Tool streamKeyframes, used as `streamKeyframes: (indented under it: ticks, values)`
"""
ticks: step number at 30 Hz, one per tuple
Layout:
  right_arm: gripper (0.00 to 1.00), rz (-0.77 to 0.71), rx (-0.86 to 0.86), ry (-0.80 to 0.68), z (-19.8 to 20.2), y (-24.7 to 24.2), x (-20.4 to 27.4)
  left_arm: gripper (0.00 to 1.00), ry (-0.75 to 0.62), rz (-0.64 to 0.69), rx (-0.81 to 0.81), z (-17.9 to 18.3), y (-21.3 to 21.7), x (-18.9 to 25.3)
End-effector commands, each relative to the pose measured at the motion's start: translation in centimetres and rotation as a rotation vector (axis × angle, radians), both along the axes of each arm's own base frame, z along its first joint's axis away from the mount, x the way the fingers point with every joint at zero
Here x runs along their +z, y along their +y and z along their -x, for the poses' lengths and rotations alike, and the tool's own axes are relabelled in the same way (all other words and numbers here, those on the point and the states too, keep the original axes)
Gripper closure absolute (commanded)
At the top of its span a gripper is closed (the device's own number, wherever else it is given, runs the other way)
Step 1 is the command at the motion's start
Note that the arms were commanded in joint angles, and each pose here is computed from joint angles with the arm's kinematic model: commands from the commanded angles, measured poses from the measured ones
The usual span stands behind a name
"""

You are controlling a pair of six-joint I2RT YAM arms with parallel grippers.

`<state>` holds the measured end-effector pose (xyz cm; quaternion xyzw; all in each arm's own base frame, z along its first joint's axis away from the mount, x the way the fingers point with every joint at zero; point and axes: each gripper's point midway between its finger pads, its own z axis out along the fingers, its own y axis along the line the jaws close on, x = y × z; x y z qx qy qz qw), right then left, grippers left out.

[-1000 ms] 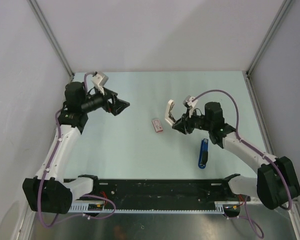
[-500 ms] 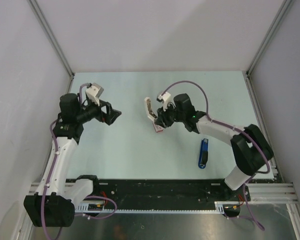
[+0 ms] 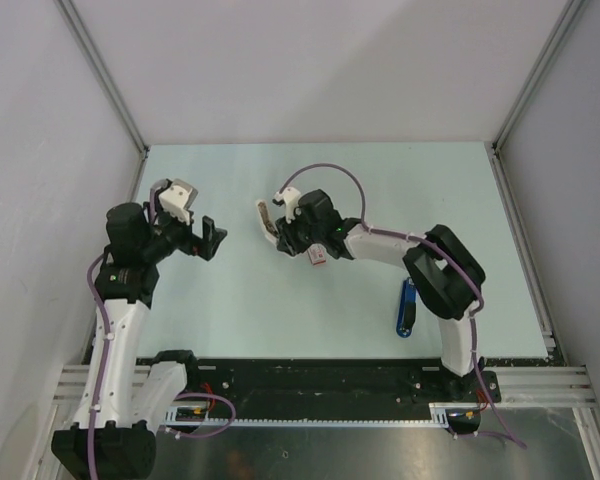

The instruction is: Load the staples into the stapler

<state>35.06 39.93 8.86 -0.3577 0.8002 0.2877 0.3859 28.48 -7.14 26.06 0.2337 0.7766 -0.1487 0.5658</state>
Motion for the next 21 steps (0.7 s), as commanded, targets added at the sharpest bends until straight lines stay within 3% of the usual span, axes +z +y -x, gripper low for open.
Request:
streamKeyframes:
  ticks: [1,21]
  values:
    - [1.00,-0.033,-0.051,-0.003,-1.5,2.3,0.8,0.01,0.006,-0.028,0.038,0.2,1.1,-0.8]
    - [1.00,0.110,-0.056,0.027,-0.4,4.7,-3.4,0.00,0.007,-0.006,0.033,0.6,1.1,-0.8]
